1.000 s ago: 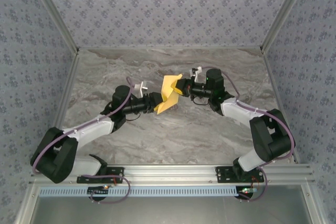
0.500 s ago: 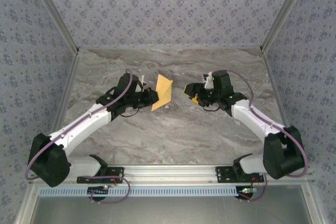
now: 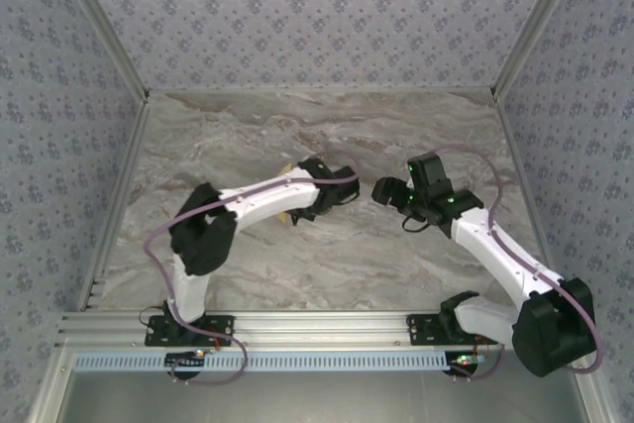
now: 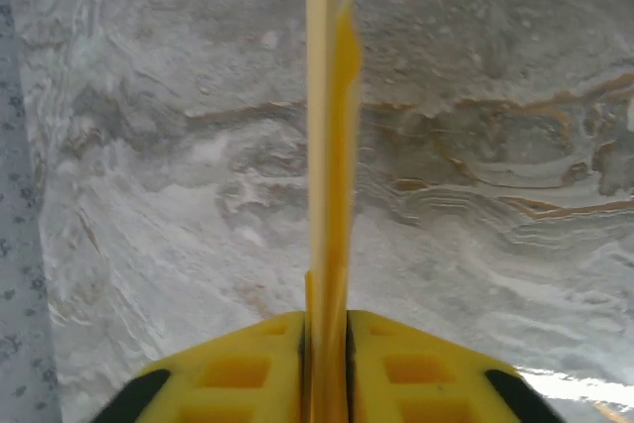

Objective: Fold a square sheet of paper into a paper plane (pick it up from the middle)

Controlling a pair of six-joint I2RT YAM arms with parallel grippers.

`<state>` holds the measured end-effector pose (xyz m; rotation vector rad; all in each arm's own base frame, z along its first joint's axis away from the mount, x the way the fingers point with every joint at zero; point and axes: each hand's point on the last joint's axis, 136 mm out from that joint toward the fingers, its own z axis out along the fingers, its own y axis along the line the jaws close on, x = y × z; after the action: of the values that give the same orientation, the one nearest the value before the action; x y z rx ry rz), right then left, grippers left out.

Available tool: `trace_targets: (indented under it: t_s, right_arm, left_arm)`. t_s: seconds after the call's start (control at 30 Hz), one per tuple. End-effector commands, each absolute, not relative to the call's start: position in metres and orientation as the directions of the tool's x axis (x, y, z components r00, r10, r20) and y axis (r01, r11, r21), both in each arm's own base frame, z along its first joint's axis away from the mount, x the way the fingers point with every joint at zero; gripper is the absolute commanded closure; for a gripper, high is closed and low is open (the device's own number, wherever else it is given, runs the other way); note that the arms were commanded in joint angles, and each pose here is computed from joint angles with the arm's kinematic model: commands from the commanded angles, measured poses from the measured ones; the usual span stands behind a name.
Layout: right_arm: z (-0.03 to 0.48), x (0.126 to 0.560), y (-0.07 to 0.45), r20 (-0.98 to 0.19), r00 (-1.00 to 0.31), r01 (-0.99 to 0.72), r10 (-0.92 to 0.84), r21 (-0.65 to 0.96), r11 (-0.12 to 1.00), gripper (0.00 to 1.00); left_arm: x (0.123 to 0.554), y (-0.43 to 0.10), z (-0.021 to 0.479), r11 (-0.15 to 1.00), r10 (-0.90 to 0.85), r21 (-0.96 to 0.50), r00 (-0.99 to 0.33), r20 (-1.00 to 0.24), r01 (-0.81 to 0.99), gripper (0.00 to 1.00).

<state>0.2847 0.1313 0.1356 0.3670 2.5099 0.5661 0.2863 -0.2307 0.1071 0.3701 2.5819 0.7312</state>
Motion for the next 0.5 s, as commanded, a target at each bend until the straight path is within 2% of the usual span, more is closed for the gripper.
trace_targets:
  t_s: [0.0, 0.03, 0.1, 0.17, 0.27, 0.4, 0.47]
  right_arm:
    - [0.126, 0.273, 0.1, -0.46, -0.784, 0.25, 0.417, 0.381, 0.89, 0.2]
    - [0.125, 0.271, 0.096, -0.463, -0.776, 0.261, 0.428, 0.381, 0.887, 0.2]
    - [0.125, 0.269, 0.092, -0.469, -0.768, 0.271, 0.437, 0.381, 0.884, 0.2]
    - [0.126, 0.27, 0.091, -0.47, -0.756, 0.284, 0.456, 0.392, 0.875, 0.2]
    - [0.127, 0.275, 0.108, -0.467, -0.781, 0.212, 0.415, 0.427, 0.879, 0.22]
    - [0.129, 0.278, 0.153, -0.475, -0.819, 0.087, 0.322, 0.452, 0.888, 0.27]
    - [0.128, 0.278, 0.186, -0.486, -0.836, 0.009, 0.256, 0.454, 0.891, 0.32]
  left_arm:
    - [0.282, -0.257, 0.104, 0.857, 0.382, 0.471, -0.872, -0.306, 0.209, 0.66]
    - [0.28, -0.272, 0.098, 0.888, 0.37, 0.397, -0.875, -0.312, 0.233, 0.55]
    - [0.278, -0.29, 0.098, 0.926, 0.34, 0.277, -0.884, -0.322, 0.255, 0.41]
    - [0.28, -0.299, 0.101, 0.952, 0.298, 0.168, -0.895, -0.333, 0.255, 0.33]
    - [0.282, -0.304, 0.112, 0.971, 0.212, -0.029, -0.911, -0.355, 0.237, 0.23]
    - [0.29, -0.286, 0.13, 0.96, 0.063, -0.232, -0.926, -0.373, 0.159, 0.06]
    - [0.296, -0.267, 0.133, 0.951, -0.027, -0.295, -0.927, -0.374, 0.092, 0.02]
